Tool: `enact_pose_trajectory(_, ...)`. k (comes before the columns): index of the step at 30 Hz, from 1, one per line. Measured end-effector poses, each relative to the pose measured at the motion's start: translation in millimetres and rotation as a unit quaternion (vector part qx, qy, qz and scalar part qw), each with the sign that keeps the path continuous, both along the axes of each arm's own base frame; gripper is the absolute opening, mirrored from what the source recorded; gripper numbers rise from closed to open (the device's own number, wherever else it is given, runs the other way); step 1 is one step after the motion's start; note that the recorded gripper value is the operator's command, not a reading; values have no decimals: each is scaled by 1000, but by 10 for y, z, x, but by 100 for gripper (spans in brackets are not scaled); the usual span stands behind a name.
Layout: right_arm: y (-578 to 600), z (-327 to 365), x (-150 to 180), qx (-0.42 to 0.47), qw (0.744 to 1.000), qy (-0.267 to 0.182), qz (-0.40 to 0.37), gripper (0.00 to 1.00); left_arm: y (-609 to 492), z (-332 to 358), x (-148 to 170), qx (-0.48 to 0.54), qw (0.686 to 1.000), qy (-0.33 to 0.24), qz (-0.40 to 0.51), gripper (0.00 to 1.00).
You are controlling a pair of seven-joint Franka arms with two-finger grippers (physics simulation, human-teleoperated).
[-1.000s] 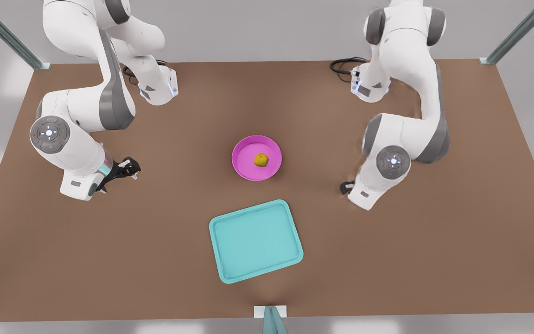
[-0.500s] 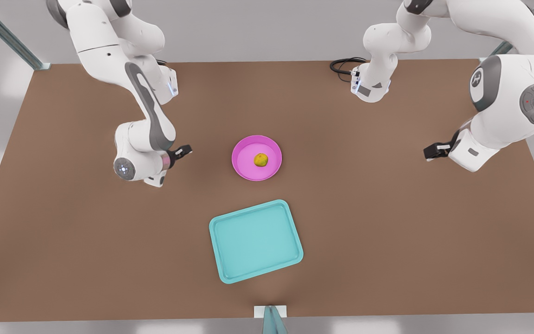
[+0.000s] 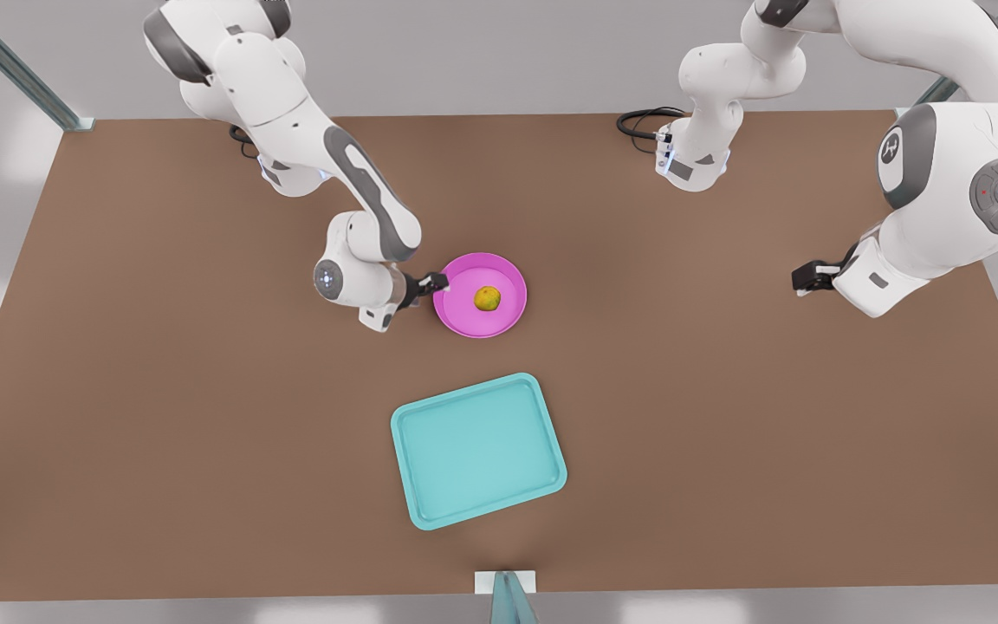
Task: Place the orange on the plate with the left arm and the plate on the tray with the right arm
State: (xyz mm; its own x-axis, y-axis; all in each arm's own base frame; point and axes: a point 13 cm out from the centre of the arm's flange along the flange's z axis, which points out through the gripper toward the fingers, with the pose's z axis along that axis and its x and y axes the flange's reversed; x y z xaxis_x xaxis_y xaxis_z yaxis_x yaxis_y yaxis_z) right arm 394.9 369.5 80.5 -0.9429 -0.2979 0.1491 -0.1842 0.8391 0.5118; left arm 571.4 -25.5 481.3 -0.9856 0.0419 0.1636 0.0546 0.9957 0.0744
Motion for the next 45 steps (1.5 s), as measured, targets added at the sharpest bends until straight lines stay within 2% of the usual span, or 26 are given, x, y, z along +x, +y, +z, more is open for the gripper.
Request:
enact_pose_trajectory(6,53,-264,-130,-10,1000,11,-3,100,-2,1,2,-2,1000,1,-12,100)
enact_pose_trajectory(14,130,-232,-68,-6,1000,3,-6,100,-1,1,1,-4,1000,2,-22,100)
enact_pose_trajectory(15,134,-237,-71,-6,1000,4,-6,97,-1,2,0,-4,1000,2,-23,100)
enact_pose_trajectory(16,143,-258,-88,-6,1000,6,-6,85,-1,0,1,-4,1000,2,-24,100)
enact_pose_trajectory(22,198,-314,-96,-5,1000,9,-4,51,-1,-6,4,-5,1000,3,-29,100)
enact_pose_trajectory(29,207,-355,-59,-1,1000,19,-5,38,0,-23,16,-5,999,3,-33,100)
enact_pose_trajectory(32,185,-291,-16,6,1000,25,-8,21,1,-22,15,-5,999,4,-34,100)
enact_pose_trajectory(37,230,-199,-13,17,999,32,0,21,-1,-17,11,-6,999,4,-35,100)
enact_pose_trajectory(45,402,527,763,83,997,4,-5,21,0,-17,13,-6,999,4,-37,100)
